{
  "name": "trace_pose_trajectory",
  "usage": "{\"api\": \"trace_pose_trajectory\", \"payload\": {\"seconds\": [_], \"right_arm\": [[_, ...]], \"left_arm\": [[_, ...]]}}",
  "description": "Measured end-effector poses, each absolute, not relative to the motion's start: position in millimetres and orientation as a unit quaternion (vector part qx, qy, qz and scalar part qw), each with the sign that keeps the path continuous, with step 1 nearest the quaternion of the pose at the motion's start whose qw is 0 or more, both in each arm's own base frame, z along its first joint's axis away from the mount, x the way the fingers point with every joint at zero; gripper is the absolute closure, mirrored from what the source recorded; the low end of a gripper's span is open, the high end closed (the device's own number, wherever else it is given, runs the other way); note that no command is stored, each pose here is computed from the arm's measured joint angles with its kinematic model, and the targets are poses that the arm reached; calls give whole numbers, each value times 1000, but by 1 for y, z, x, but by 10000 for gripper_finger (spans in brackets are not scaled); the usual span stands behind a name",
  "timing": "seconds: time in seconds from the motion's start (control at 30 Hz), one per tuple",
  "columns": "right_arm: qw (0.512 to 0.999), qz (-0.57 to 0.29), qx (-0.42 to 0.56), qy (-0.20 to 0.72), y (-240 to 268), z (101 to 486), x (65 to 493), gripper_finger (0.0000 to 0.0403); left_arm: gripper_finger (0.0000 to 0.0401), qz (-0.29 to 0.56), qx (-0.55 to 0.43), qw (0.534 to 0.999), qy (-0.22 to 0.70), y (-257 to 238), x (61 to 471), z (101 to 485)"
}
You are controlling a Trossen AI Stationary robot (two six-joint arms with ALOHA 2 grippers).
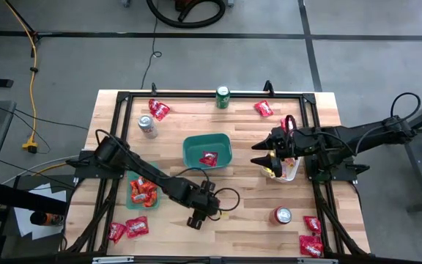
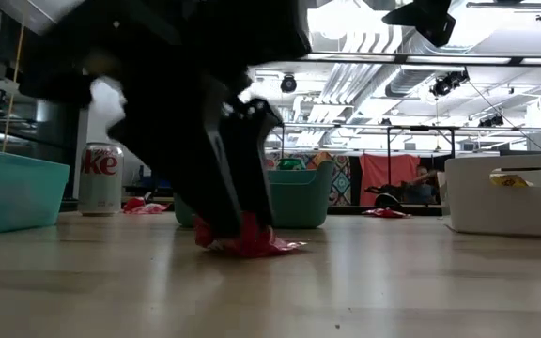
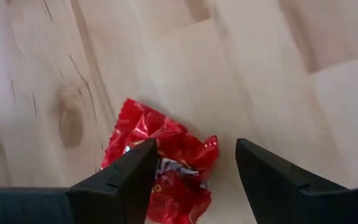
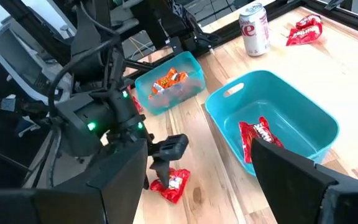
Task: Sort candy
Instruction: Put the red candy into the green bin
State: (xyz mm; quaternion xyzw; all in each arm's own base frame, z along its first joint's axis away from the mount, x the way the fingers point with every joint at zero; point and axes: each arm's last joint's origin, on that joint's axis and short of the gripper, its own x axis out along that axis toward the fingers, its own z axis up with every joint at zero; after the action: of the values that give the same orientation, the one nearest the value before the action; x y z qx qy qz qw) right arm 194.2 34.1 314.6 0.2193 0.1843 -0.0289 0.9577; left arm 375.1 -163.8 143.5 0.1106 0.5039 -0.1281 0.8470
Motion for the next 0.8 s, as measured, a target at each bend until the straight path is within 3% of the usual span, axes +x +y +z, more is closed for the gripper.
{"api": "trace_pose_trajectory", "payload": {"seconds": [0.23, 0.3, 0.43, 0.53, 0.7, 0.8], "right_arm": [[958, -34, 217, 184, 34, 314, 194, 121], [958, -41, 215, 185, 33, 314, 194, 121], [957, -46, 214, 192, 33, 312, 194, 121], [957, -47, 212, 194, 33, 312, 193, 121], [956, -48, 211, 197, 33, 311, 193, 121], [956, -48, 211, 197, 33, 311, 193, 121]], "left_arm": [[209, -104, 94, 846, 514, -158, 380, 134], [244, -98, 88, 845, 517, -155, 379, 136], [369, -57, 36, 838, 541, -139, 378, 143], [385, -40, 22, 834, 551, -126, 376, 152], [398, -58, 4, 866, 496, -111, 367, 208], [400, -13, 11, 903, 429, -98, 351, 258]]}}
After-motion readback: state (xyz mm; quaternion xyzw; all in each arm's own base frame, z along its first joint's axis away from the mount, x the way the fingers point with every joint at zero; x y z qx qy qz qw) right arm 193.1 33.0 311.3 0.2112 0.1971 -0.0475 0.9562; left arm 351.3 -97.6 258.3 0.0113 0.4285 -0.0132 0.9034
